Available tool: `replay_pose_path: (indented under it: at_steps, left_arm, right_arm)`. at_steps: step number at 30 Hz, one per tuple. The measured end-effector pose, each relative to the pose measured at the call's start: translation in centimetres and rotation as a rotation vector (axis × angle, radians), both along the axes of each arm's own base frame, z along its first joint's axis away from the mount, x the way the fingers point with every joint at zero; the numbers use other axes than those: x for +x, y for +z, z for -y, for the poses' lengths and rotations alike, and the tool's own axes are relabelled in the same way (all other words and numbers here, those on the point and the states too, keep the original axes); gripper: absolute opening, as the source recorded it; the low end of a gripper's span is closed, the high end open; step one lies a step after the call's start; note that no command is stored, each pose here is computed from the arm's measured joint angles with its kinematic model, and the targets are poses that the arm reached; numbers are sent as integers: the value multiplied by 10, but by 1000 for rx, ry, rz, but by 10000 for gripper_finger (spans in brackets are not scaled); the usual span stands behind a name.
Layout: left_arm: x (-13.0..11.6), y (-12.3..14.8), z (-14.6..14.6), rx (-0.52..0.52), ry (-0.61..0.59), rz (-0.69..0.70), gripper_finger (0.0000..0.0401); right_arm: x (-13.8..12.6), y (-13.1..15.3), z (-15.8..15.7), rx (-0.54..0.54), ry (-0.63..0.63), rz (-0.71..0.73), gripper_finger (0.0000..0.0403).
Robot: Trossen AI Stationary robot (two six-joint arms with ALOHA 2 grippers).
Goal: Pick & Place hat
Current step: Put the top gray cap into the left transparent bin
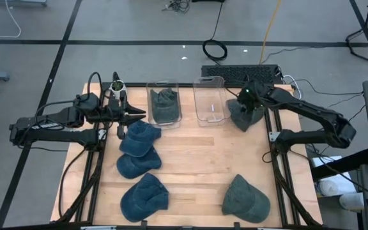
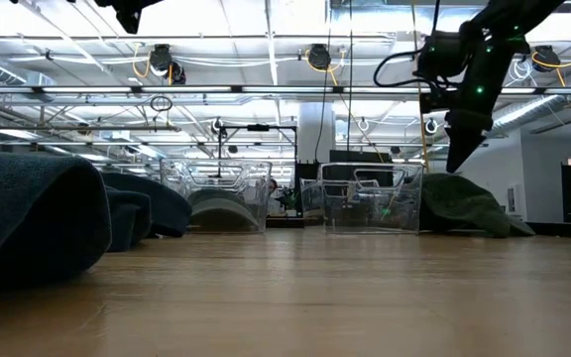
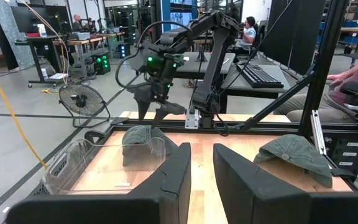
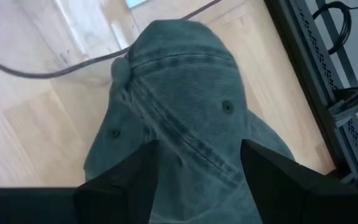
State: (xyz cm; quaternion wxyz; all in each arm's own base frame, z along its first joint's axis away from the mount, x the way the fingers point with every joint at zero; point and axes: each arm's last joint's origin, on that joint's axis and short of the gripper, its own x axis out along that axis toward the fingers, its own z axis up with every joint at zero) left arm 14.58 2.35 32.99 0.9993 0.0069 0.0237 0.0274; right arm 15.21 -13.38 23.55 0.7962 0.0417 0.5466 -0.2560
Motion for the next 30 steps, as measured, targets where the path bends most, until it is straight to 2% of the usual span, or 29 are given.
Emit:
replay_pose_path:
  at_steps: [6,11,19,24,30]
  left_arm:
    - [0,0,0,0,0,0,77]
    - [0,0,0,0,0,0,77]
    - [0,0,0,0,0,0,77]
    - [0,0,0,0,0,0,77]
    - [0,0,0,0,0,0,77]
  right_arm:
    - [1,-8,2,5,85,-98,210]
    - [4,-16,7,-15,92,-183,210]
    - [9,-28,11,29,84,-222,205]
    - [11,-33,13,47,92,-244,174]
    - [12,-32,14,32,99,-233,111]
